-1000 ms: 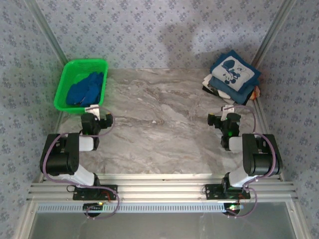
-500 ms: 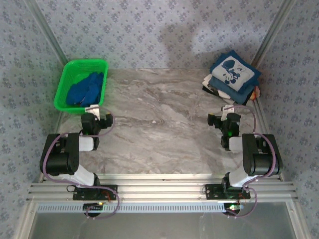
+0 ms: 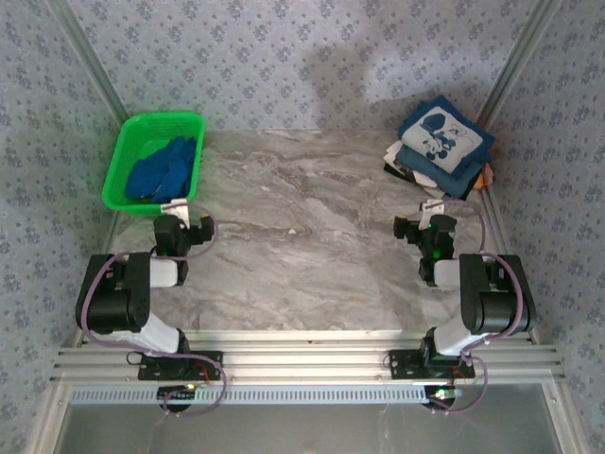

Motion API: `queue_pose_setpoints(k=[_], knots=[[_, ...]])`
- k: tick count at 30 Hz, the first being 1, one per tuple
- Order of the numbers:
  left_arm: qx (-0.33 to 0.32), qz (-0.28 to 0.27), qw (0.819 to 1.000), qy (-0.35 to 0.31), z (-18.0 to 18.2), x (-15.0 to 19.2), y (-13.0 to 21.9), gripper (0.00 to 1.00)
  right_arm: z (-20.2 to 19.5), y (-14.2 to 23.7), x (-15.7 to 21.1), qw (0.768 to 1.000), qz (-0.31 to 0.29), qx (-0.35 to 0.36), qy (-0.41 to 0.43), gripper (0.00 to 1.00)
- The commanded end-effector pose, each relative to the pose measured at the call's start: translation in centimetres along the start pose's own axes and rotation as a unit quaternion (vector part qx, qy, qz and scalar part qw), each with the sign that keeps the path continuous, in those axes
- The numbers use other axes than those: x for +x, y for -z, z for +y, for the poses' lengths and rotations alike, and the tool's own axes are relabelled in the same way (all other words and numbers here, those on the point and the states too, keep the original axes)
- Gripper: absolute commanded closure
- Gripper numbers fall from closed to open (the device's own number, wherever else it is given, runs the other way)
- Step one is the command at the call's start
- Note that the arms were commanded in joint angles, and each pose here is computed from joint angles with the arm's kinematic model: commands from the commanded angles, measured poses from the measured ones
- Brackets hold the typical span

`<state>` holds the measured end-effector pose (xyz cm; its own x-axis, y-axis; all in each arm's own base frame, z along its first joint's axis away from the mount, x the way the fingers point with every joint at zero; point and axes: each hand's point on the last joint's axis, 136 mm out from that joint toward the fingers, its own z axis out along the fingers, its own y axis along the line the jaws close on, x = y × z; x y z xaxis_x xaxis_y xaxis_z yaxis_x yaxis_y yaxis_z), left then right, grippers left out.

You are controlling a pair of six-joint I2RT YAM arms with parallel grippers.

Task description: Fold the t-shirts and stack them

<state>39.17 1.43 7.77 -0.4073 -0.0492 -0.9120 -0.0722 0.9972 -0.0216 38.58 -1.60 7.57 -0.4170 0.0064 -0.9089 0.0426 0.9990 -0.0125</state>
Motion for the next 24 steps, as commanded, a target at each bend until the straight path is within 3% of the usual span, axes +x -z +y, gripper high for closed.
queue_pose_setpoints(k=[1,5,8,11,18,24], knots=[[-0.004,-0.015,1.0,-0.004,0.1,-1.3,-0.1,0.0,0.0,-0.2,-0.9,1.0,-0.011,-0.001,0.006,0.0],[-0.007,-0.013,1.0,-0.004,0.2,-1.5,-0.1,0.0,-0.1,0.0,-1.4,1.0,-0.015,0.003,0.004,0.0],[-0.023,0.036,0.999,-0.011,0.2,-4.1,0.2,0.0,-0.8,0.9,-2.8,0.996,0.066,0.053,-0.003,0.0],[-0.035,0.035,0.998,0.032,0.4,-7.6,1.7,0.0,-1.6,2.8,-4.8,0.985,0.14,0.086,-0.056,0.0],[-0.039,0.048,0.99,0.129,-0.7,-13.9,6.9,0.0,5.8,7.4,-9.3,0.985,0.158,-0.042,-0.056,0.0],[-0.048,0.118,0.983,0.133,-0.1,-16.4,8.2,0.01,10.0,8.6,-10.2,0.973,0.191,-0.113,-0.061,0.0]])
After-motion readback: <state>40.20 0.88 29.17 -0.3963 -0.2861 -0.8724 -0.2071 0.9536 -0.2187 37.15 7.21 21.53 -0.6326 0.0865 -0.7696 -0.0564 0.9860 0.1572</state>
